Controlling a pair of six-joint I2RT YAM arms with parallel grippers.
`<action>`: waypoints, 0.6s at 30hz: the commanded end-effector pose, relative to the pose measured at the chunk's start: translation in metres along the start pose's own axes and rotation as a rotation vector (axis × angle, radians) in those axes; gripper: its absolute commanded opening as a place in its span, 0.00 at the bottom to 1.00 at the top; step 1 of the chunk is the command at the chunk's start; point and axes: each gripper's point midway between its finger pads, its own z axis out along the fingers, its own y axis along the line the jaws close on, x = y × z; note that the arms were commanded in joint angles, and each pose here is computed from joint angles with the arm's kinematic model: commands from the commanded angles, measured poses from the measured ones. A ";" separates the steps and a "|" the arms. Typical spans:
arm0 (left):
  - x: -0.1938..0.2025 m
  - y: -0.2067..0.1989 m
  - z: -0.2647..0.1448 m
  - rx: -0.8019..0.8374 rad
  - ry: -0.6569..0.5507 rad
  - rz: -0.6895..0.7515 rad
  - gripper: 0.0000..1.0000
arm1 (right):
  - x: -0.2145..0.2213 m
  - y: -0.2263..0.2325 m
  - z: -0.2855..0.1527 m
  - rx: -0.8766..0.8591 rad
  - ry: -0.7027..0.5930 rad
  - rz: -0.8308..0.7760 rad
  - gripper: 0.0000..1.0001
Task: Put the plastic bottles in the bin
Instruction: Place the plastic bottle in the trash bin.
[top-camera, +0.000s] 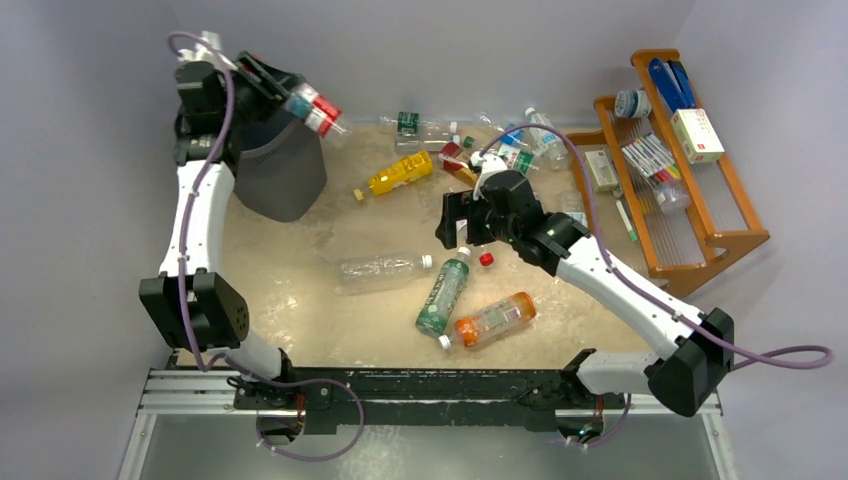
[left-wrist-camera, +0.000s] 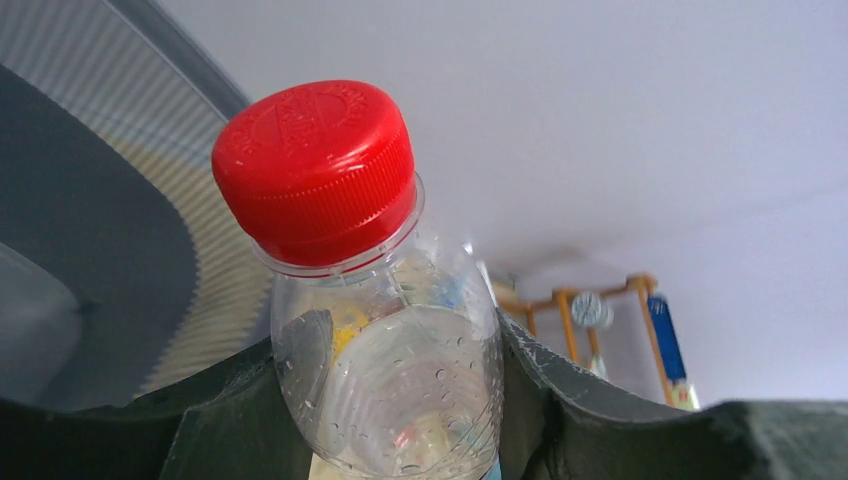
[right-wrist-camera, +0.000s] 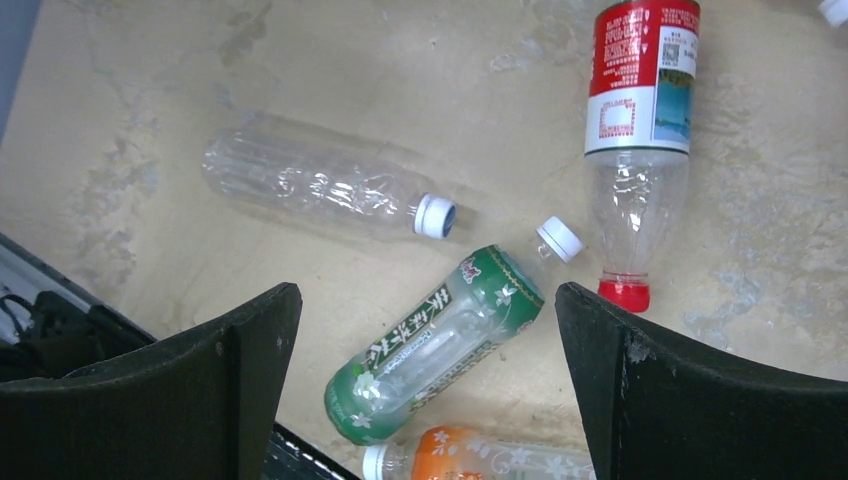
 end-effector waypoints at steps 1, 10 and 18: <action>-0.076 -0.014 -0.019 0.083 -0.181 -0.058 0.49 | 0.003 -0.011 0.010 0.040 0.001 0.026 1.00; -0.148 0.041 -0.043 0.005 -0.361 -0.109 0.50 | -0.001 -0.059 0.029 0.076 0.018 0.072 1.00; -0.147 0.108 -0.038 -0.192 -0.372 -0.118 0.61 | -0.001 -0.100 0.049 0.130 0.037 0.105 1.00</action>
